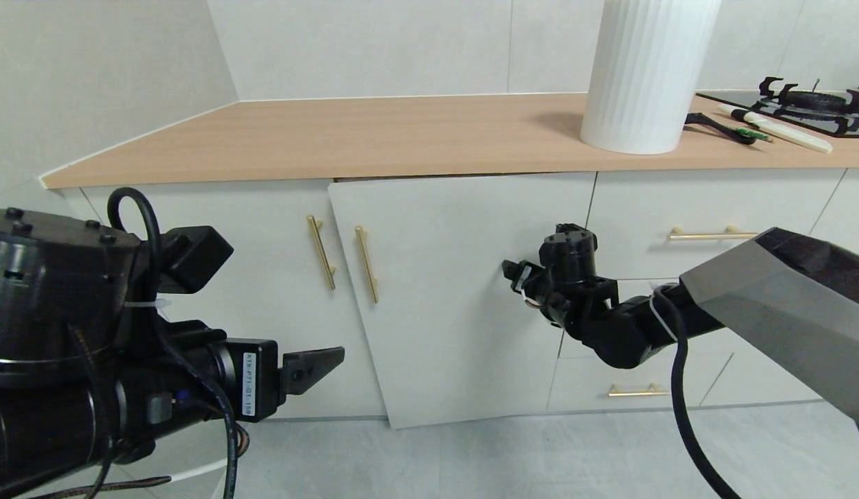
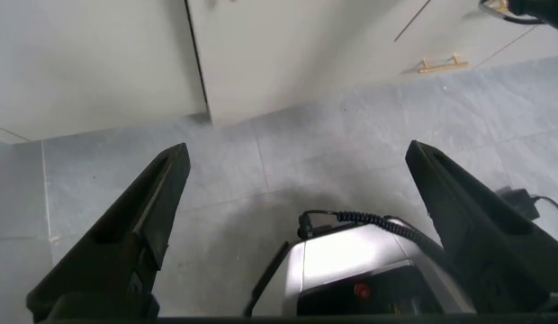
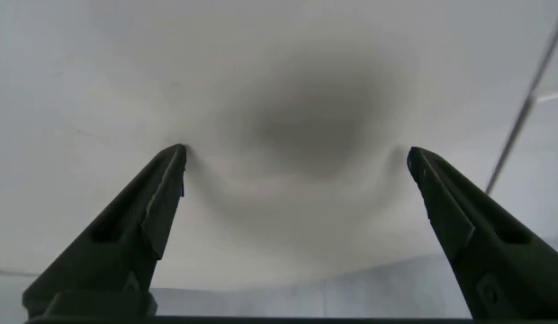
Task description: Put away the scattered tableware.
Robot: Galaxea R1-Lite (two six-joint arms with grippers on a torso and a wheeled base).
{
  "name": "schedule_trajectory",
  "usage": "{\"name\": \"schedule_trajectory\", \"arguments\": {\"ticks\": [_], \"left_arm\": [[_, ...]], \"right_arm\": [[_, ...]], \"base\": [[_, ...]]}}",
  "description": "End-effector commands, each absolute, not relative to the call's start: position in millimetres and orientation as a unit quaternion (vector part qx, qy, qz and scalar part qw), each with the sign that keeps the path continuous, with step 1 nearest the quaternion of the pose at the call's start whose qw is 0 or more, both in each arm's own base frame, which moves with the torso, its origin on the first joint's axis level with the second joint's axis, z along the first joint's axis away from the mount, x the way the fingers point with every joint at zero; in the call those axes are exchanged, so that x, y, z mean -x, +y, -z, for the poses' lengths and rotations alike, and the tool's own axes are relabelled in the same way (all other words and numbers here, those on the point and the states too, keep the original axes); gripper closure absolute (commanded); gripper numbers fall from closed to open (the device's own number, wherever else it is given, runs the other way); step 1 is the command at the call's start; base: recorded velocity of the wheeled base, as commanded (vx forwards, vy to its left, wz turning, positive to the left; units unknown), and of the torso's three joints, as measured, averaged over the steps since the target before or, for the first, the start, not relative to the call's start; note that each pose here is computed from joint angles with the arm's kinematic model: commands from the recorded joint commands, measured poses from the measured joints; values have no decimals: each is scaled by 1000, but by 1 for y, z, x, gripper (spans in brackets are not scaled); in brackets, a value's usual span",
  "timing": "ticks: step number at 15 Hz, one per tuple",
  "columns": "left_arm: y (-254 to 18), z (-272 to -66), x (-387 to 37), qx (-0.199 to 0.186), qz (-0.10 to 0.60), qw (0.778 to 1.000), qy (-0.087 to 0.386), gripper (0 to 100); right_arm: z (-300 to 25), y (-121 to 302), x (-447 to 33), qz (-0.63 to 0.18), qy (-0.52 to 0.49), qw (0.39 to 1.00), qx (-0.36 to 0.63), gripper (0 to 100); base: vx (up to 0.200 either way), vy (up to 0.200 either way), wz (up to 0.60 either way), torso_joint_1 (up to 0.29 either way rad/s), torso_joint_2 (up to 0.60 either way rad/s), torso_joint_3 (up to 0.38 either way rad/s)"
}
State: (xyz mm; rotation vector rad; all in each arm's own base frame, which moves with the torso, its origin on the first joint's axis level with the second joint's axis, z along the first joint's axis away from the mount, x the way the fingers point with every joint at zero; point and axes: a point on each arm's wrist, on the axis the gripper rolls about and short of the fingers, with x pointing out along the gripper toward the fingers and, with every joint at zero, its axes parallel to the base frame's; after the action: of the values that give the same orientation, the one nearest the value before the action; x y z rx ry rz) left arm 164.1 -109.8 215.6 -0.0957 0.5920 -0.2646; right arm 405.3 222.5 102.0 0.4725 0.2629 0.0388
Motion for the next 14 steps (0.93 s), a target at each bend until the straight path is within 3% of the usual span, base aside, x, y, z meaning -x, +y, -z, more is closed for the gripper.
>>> {"name": "schedule_trajectory", "arguments": {"ticks": [1,9,14], "left_arm": [[-110,-215,-164,46,130,947,291,0],[-110,-215,-165,46,129,946,293,0],[-110,-216,-164,47,130,947,291,0]], "right_arm": [[-93,223,-416,2,122,965,-232,0],[-99,220,-414,22,112,966,-230,0],[-137,182,-316,-213,226,930,-195,0]], "base": [[0,0,0,0,0,0],[0,0,0,0,0,0],[0,0,0,0,0,0]]}}
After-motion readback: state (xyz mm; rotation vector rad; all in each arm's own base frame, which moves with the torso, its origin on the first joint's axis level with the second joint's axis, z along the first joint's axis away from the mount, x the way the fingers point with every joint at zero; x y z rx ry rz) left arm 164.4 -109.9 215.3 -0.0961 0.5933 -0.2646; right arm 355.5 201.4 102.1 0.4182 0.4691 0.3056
